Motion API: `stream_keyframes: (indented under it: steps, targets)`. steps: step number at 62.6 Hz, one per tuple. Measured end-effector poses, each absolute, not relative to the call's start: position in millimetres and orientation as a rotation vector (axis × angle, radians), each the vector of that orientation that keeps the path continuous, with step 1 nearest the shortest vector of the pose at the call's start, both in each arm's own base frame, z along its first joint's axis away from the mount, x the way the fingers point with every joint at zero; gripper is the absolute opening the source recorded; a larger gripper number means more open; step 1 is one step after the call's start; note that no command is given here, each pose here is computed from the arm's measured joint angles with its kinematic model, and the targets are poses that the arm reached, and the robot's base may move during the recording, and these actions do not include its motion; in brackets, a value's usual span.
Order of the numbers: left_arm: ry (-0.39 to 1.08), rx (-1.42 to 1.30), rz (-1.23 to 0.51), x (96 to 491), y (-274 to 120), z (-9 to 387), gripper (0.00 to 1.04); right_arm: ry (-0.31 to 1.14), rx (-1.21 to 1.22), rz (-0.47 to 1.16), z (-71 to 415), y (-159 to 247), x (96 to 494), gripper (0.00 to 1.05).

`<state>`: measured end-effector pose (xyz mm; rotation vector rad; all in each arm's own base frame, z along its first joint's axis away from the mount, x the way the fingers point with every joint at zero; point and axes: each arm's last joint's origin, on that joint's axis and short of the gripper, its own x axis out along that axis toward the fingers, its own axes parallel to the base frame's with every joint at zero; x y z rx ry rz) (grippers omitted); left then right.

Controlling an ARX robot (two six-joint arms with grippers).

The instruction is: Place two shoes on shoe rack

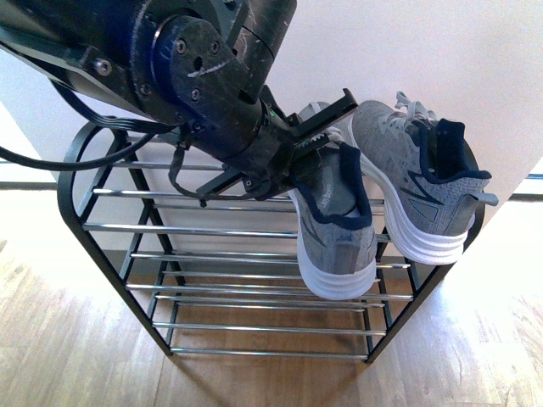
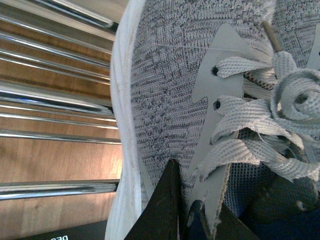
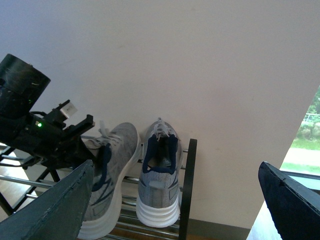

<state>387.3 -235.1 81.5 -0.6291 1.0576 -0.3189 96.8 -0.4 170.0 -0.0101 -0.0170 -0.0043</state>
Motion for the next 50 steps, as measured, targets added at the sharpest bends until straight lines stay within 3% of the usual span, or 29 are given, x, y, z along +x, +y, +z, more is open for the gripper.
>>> stream_keyframes:
  steps: [50]
  targets:
    - [1.113,-0.588,-0.315,410.7,-255.8,81.2,0.02,-0.017,-0.01,-0.004,170.0,-0.4,96.8,0.95]
